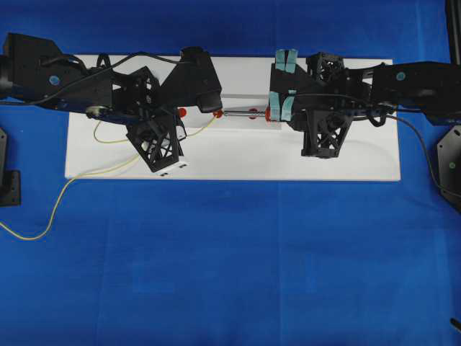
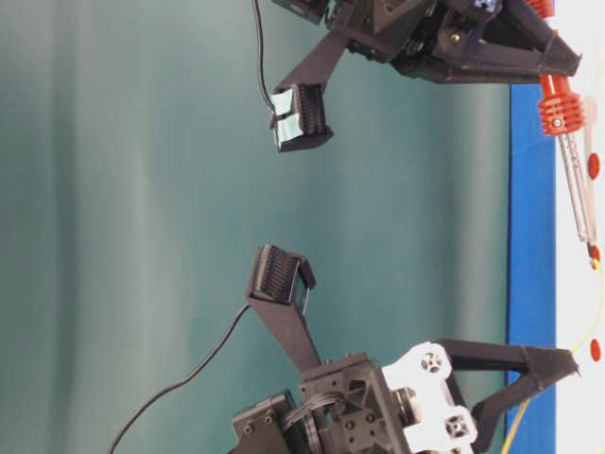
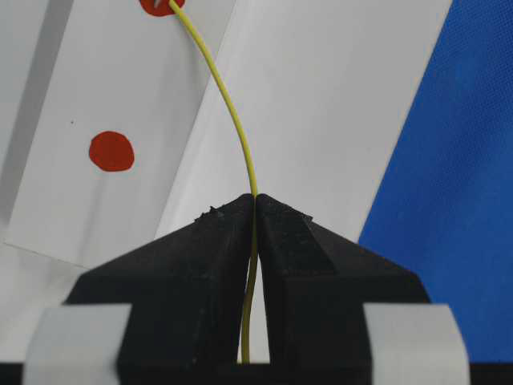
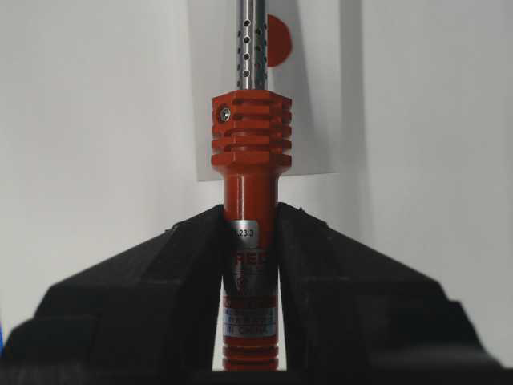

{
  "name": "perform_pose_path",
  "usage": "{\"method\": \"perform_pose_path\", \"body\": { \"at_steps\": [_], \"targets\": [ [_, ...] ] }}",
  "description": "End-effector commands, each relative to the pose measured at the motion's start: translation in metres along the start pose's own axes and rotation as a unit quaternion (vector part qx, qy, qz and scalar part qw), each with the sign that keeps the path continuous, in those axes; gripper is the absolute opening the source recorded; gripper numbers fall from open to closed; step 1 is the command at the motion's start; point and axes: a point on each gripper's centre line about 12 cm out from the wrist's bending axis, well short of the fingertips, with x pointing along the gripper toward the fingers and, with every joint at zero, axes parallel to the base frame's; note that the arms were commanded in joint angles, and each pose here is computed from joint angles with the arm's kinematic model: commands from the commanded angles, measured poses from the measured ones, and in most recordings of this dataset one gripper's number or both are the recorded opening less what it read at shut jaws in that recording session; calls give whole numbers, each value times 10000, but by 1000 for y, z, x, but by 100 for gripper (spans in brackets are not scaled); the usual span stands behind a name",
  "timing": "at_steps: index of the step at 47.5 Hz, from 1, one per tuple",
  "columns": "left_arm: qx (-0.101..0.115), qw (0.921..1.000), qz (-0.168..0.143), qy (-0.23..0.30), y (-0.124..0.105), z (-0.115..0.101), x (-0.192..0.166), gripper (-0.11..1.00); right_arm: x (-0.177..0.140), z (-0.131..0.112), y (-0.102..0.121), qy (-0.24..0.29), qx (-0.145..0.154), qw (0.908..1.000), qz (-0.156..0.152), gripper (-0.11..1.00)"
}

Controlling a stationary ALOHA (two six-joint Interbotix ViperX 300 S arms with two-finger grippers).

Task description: Touch the tip of the soldering iron to the tip of the solder at the mark.

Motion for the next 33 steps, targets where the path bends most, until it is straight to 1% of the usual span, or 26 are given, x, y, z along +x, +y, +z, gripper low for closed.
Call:
{"method": "perform_pose_path", "body": {
  "at_steps": [1, 15, 33],
  "targets": [
    [-1, 9998, -45, -186, -3, 11, -8, 1, -5, 9, 0, -161, -18, 9999, 2, 6],
    [7, 9999, -39, -164, -4, 15, -7, 1, -5, 7, 0, -138, -26, 9999, 1, 6],
    [7, 9999, -33, -142, -4, 14, -7, 1, -4, 6, 0, -93, -26, 10000, -2, 6]
  ]
}}
